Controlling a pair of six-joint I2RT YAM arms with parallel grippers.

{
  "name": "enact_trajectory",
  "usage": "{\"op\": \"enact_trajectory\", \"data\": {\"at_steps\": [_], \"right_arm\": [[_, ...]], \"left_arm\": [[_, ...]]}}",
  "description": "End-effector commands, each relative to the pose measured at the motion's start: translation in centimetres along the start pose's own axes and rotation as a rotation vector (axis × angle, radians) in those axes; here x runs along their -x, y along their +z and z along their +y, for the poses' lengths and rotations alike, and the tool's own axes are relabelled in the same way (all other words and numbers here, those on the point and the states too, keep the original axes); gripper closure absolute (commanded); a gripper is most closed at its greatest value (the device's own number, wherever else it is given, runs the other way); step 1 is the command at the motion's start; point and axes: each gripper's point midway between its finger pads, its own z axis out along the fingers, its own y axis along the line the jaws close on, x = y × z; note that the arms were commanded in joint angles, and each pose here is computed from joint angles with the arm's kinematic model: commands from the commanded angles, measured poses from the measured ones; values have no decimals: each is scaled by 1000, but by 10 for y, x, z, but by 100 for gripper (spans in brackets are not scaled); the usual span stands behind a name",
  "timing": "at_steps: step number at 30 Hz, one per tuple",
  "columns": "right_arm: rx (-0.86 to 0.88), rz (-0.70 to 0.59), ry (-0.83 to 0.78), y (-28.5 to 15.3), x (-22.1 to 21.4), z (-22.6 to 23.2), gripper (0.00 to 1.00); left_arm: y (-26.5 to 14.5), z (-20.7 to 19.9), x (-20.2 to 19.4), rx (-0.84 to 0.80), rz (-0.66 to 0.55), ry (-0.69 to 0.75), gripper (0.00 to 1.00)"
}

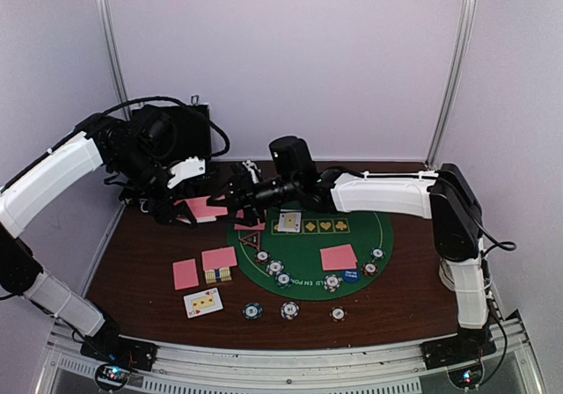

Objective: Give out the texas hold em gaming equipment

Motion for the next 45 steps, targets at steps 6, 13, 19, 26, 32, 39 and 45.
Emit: {"op": "enact_trajectory", "data": {"at_steps": [6,13,19,26,32,39,45], "right_arm": [[-17,-3,-16,-26,-6,19,57],[56,-25,-7,-32,-7,38,70],[95,-23,-4,-36,-9,50,84],[79,-29,2,-48,-4,47,97],[14,-64,21,-76,5,32,100],[-75,-86,70,-107,16,12,100],[-205,-123,2,-138,32,10,100]], "left_arm": [[-10,6,12,34,-56,26,100],[-9,7,11,38,-51,28,100],[-8,7,10,36,-46,27,100],[-9,6,10,38,-47,29,100],[-9,6,8,41,-40,30,100],[-10,7,8,44,-42,31,100],[-10,7,8,48,-42,33,100]]}}
